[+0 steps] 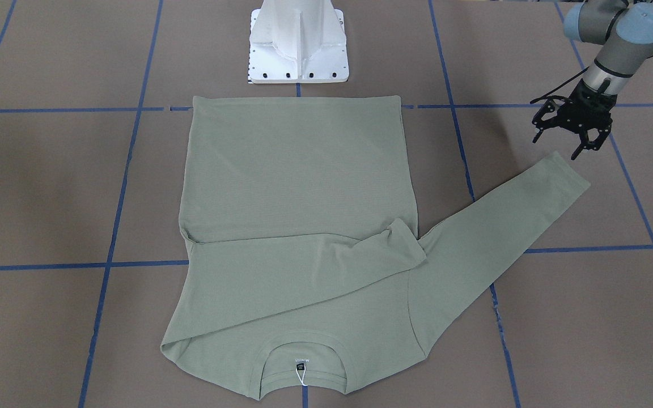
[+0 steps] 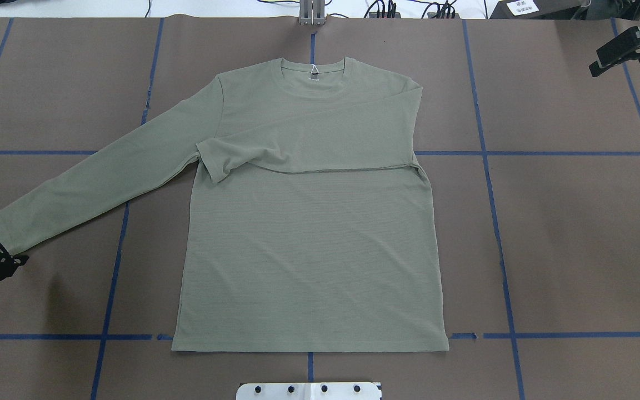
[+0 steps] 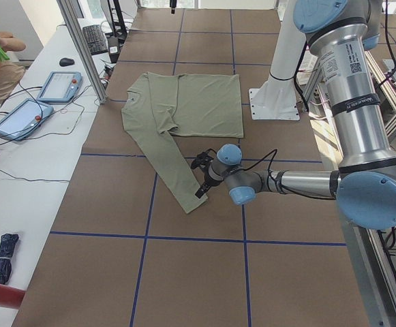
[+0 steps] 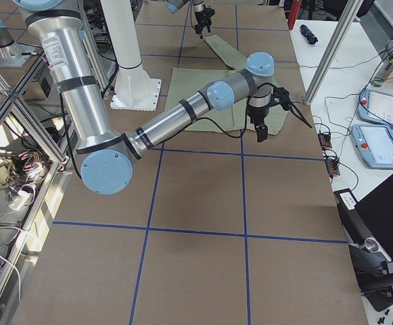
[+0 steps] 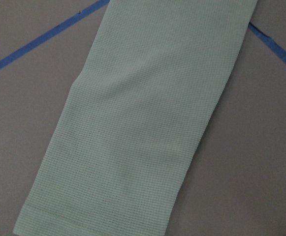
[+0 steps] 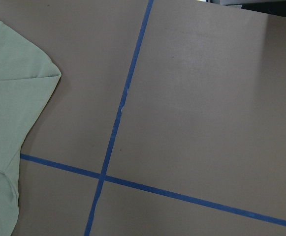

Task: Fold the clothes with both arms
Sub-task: 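Lower the left gripper and grasp the cuff of the sleeve nearest it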

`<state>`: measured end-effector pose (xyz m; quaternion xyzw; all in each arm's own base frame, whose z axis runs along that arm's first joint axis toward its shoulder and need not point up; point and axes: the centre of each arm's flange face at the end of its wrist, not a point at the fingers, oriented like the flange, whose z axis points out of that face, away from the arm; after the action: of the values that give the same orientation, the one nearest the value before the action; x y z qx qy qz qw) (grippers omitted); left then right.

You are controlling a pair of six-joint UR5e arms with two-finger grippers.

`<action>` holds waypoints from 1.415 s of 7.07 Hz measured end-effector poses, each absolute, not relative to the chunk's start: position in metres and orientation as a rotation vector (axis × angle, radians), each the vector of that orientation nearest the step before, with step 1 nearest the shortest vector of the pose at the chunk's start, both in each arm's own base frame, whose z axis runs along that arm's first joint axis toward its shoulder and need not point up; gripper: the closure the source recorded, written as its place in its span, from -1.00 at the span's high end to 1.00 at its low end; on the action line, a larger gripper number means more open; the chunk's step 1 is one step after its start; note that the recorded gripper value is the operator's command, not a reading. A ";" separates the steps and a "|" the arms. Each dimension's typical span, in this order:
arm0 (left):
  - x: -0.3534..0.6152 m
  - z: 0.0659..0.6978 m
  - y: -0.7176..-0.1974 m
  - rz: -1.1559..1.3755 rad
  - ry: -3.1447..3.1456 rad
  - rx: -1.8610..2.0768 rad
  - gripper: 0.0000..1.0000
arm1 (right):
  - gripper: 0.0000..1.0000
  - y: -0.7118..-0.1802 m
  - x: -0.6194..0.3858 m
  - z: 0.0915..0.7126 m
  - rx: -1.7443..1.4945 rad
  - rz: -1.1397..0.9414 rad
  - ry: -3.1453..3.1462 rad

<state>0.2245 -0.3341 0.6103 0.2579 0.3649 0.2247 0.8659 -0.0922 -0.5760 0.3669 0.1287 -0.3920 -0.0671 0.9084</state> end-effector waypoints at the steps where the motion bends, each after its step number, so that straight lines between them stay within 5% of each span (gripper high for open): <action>1: 0.226 0.616 -0.333 0.472 0.752 0.537 0.45 | 1.00 -0.575 -0.092 0.366 0.268 -0.138 -0.809; 2: 0.226 0.620 -0.333 0.471 0.741 0.536 0.23 | 1.00 -0.574 -0.092 0.365 0.270 -0.137 -0.809; 6: 0.225 0.634 -0.332 0.469 0.728 0.540 0.14 | 1.00 -0.574 -0.091 0.364 0.272 -0.135 -0.807; 10: 0.225 0.634 -0.332 0.471 0.728 0.541 -1.00 | 1.00 -0.573 -0.091 0.365 0.272 -0.129 -0.801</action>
<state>0.2253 -0.3319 0.6342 0.2587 0.3484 0.2254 0.8723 -0.0907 -0.5735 0.3652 0.1317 -0.3885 -0.0624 0.9099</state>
